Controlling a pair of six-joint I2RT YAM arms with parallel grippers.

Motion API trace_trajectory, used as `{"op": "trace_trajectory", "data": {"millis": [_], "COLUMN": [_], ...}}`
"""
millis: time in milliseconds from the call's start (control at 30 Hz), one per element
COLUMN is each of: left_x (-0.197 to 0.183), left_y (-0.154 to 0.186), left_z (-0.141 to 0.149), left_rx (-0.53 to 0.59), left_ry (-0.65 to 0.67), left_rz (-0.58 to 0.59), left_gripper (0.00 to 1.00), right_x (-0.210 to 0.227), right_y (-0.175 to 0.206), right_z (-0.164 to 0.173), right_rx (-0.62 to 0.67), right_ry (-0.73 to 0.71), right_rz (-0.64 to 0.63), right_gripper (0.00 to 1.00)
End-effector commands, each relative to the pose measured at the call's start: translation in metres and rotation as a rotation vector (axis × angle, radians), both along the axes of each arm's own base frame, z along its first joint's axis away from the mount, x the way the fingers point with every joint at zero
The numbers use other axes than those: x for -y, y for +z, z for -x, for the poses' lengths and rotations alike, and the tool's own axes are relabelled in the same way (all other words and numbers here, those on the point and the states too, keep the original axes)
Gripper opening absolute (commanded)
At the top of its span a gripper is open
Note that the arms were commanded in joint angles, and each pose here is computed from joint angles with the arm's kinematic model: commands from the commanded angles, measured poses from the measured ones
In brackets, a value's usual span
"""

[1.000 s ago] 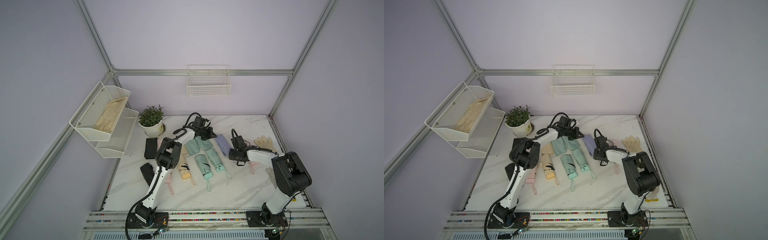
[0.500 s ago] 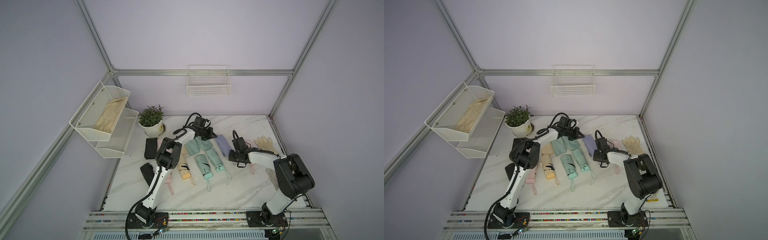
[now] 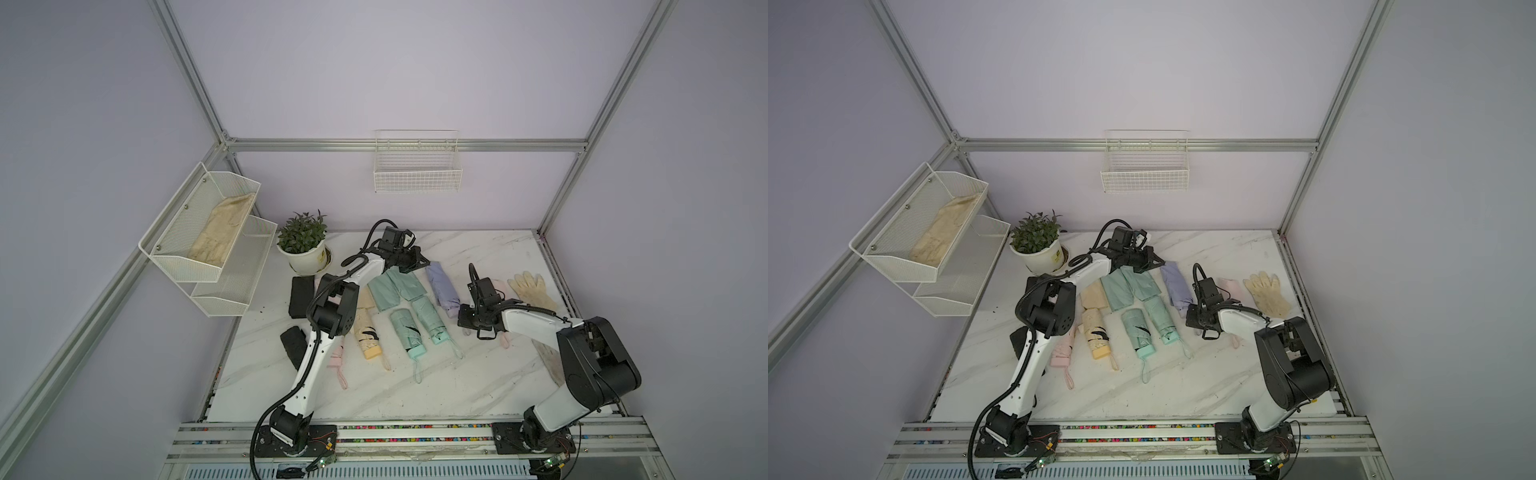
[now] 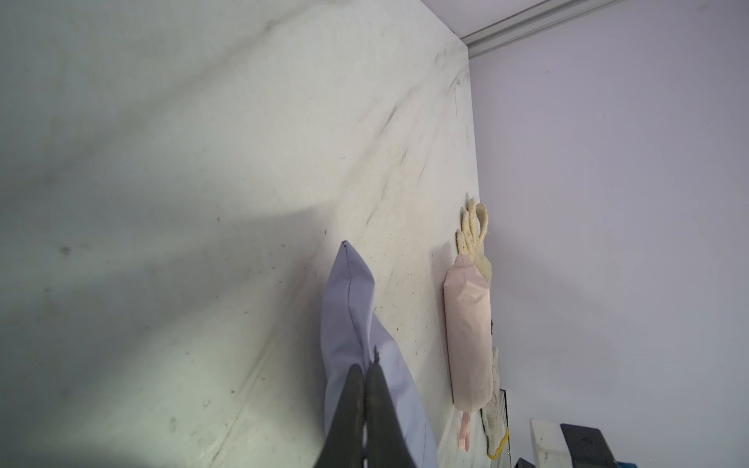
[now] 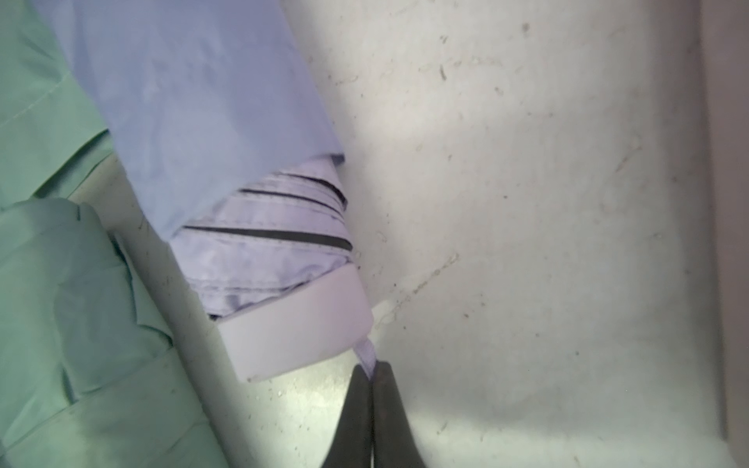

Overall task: Take umbrellas out of sleeves
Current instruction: Take out the umbrella from the umbrella sleeve.

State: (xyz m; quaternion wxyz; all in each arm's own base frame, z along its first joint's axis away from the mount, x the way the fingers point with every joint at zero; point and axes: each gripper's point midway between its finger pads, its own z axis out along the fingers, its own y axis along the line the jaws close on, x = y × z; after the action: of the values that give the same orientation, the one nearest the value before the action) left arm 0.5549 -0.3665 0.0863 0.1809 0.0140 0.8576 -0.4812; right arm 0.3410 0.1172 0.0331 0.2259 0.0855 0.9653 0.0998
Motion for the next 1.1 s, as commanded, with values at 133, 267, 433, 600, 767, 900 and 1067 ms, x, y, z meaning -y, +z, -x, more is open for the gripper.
{"op": "trace_trajectory", "data": {"millis": [133, 267, 433, 600, 767, 900, 1067], "left_x": [-0.002, -0.002, -0.005, -0.01, -0.01, -0.014, -0.019], "left_y": [0.028, 0.028, 0.03, 0.035, 0.035, 0.036, 0.039], "left_z": [-0.028, -0.027, -0.029, -0.034, -0.035, -0.037, -0.038], "left_rx": [0.092, 0.09, 0.095, 0.098, 0.099, 0.099, 0.104], "left_ry": [0.037, 0.036, 0.041, 0.053, 0.057, 0.063, 0.069], "left_rz": [0.073, 0.074, 0.073, 0.086, 0.088, 0.087, 0.086], "left_gripper": [0.0, 0.0, 0.0, 0.0, 0.0, 0.0, 0.0], "right_x": [-0.004, -0.004, -0.002, 0.007, 0.008, 0.01, 0.017], "right_y": [0.009, 0.007, 0.012, 0.028, 0.028, 0.028, 0.034], "right_z": [0.009, 0.011, 0.012, 0.014, 0.015, 0.016, 0.016], "right_rx": [0.003, -0.003, 0.01, 0.058, 0.053, 0.056, 0.073], "right_ry": [0.027, 0.029, 0.023, -0.001, -0.004, -0.013, -0.037], "right_rz": [-0.025, -0.027, -0.021, 0.005, 0.011, 0.015, 0.039], "right_gripper": [0.0, 0.0, 0.0, 0.0, 0.0, 0.0, 0.0]}}
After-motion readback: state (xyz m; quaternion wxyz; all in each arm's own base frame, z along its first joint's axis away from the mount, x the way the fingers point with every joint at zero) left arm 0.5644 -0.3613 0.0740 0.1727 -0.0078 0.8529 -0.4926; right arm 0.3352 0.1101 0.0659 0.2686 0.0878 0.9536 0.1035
